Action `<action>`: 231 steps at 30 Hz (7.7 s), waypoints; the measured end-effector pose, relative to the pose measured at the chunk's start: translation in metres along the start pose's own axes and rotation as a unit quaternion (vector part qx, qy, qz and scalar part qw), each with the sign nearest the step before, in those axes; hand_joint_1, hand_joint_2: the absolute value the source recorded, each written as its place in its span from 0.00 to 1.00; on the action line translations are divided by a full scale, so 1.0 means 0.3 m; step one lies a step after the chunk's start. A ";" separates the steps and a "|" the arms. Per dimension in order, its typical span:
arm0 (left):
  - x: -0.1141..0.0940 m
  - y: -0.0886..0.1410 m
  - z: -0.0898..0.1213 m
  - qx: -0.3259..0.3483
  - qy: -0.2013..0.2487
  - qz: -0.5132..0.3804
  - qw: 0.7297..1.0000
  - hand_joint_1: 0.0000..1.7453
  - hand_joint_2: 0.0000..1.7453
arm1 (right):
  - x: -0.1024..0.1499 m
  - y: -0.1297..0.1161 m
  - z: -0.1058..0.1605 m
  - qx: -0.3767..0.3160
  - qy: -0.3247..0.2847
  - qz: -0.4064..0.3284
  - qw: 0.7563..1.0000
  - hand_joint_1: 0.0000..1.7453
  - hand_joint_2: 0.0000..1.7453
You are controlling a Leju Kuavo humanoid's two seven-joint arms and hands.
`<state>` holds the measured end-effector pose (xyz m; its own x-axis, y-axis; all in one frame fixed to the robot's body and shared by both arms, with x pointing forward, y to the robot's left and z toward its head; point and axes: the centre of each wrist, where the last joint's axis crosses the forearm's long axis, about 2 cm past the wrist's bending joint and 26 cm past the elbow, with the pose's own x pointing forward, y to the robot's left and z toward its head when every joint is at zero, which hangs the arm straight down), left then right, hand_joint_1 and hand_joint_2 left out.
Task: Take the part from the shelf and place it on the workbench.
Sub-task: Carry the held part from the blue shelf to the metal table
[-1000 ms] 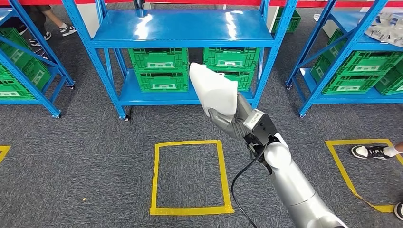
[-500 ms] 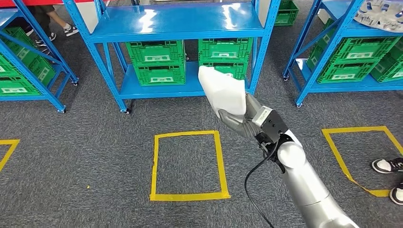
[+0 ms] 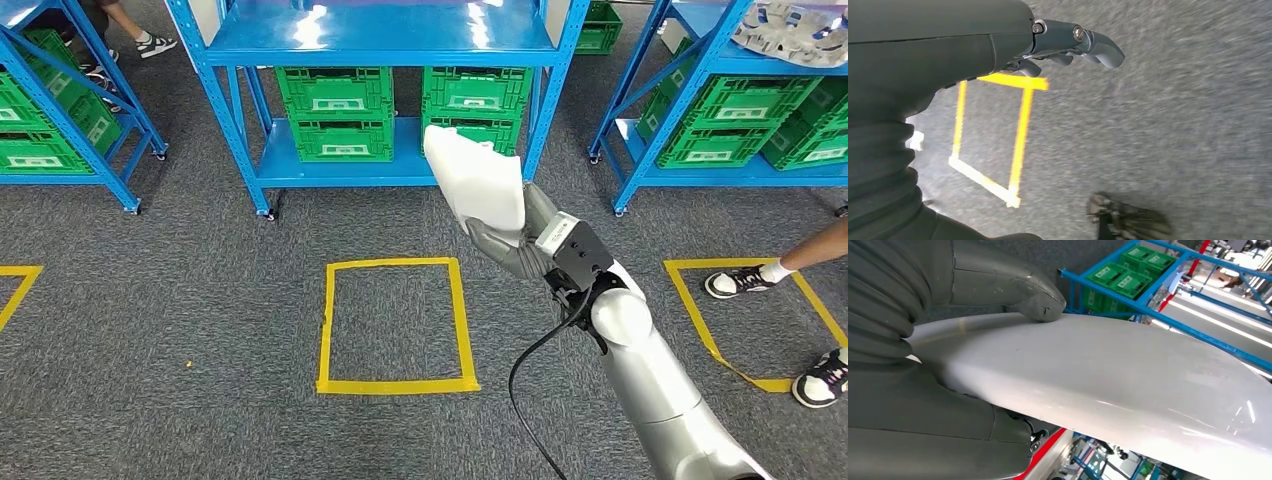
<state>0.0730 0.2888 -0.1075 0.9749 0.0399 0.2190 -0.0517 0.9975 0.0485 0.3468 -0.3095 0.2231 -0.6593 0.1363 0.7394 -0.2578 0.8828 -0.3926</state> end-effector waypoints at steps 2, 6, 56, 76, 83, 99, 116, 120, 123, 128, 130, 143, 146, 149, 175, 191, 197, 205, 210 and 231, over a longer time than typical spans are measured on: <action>-0.016 -0.016 0.002 -0.005 0.017 0.000 1.000 0.00 1.00 | 0.008 -0.008 0.001 0.000 0.002 0.003 1.000 1.00 1.00; -0.062 -0.042 0.007 -0.008 0.063 -0.009 0.998 0.00 1.00 | 0.017 -0.034 0.044 -0.008 0.007 0.008 1.000 1.00 1.00; -0.031 0.110 -0.002 0.020 -0.010 -0.012 1.000 0.00 1.00 | -0.025 0.062 0.031 -0.027 -0.029 -0.065 0.997 1.00 1.00; -0.076 -0.043 0.009 -0.023 0.017 -0.001 1.000 0.00 1.00 | 0.018 -0.053 -0.072 0.031 -0.013 -0.046 0.998 1.00 1.00; -0.072 -0.060 0.010 -0.030 0.035 -0.018 0.999 0.00 1.00 | 0.015 -0.056 -0.063 0.019 0.004 -0.030 0.999 1.00 1.00; -0.044 0.116 -0.001 0.011 -0.011 -0.029 0.999 0.00 1.00 | -0.051 -0.021 0.220 -0.033 -0.001 -0.048 0.998 1.00 1.00; 0.045 0.072 -0.005 -0.020 -0.070 -0.060 0.996 0.00 1.00 | -0.080 0.060 0.239 -0.041 0.008 -0.080 0.996 1.00 1.00; 0.023 0.078 -0.004 -0.014 -0.063 -0.050 0.997 0.00 1.00 | -0.080 0.048 0.168 -0.034 0.000 -0.078 0.996 1.00 1.00; -0.016 0.090 -0.003 -0.005 -0.042 -0.044 0.998 0.00 1.00 | -0.089 0.059 0.142 -0.033 0.004 -0.083 0.996 1.00 1.00; -0.055 0.125 0.000 0.016 0.009 -0.044 0.999 0.00 1.00 | -0.091 0.056 0.100 -0.038 0.013 -0.074 0.996 1.00 1.00; -0.060 0.142 0.001 0.025 0.020 -0.035 0.999 0.00 1.00 | -0.090 0.052 0.096 -0.040 0.020 -0.073 0.996 1.00 1.00; -0.092 0.090 0.004 0.016 0.026 0.024 0.999 0.00 1.00 | -0.037 0.026 0.035 0.014 0.026 -0.062 0.998 1.00 1.00; -0.081 0.069 0.003 0.003 0.016 0.028 0.999 0.00 1.00 | -0.024 0.017 0.001 0.018 0.019 -0.053 0.998 1.00 1.00; -0.078 0.029 0.004 -0.011 0.015 0.028 0.999 0.00 1.00 | -0.013 -0.004 0.003 0.020 0.024 -0.039 0.999 1.00 1.00; 0.029 0.104 -0.005 0.002 -0.033 0.002 0.999 0.00 1.00 | -0.049 0.011 0.033 0.003 -0.019 -0.059 0.998 1.00 1.00; -0.052 0.151 0.000 0.017 0.003 -0.017 1.000 0.00 1.00 | -0.096 0.101 0.020 -0.003 -0.031 -0.108 0.994 1.00 1.00; -0.059 0.151 0.001 0.019 0.005 -0.018 1.000 0.00 1.00 | -0.096 0.107 0.015 -0.002 -0.034 -0.111 0.993 1.00 1.00; -0.065 0.131 0.001 0.007 -0.002 -0.023 1.000 0.00 1.00 | -0.091 0.100 0.000 -0.001 -0.027 -0.100 0.995 1.00 1.00; -0.057 0.084 0.000 -0.008 0.006 -0.022 1.000 0.00 1.00 | -0.075 0.055 0.001 -0.002 -0.016 -0.077 0.997 1.00 1.00; -0.063 -0.042 0.007 -0.041 0.018 -0.022 0.999 0.00 1.00 | 0.025 -0.051 -0.017 0.030 -0.026 -0.031 0.999 1.00 1.00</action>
<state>0.0548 0.2755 -0.1100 0.9831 -0.0031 0.1829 0.0075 0.9997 -0.0233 0.3495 -0.3198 0.2374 -0.6766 0.0573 0.7342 -0.3403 0.8598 -0.3807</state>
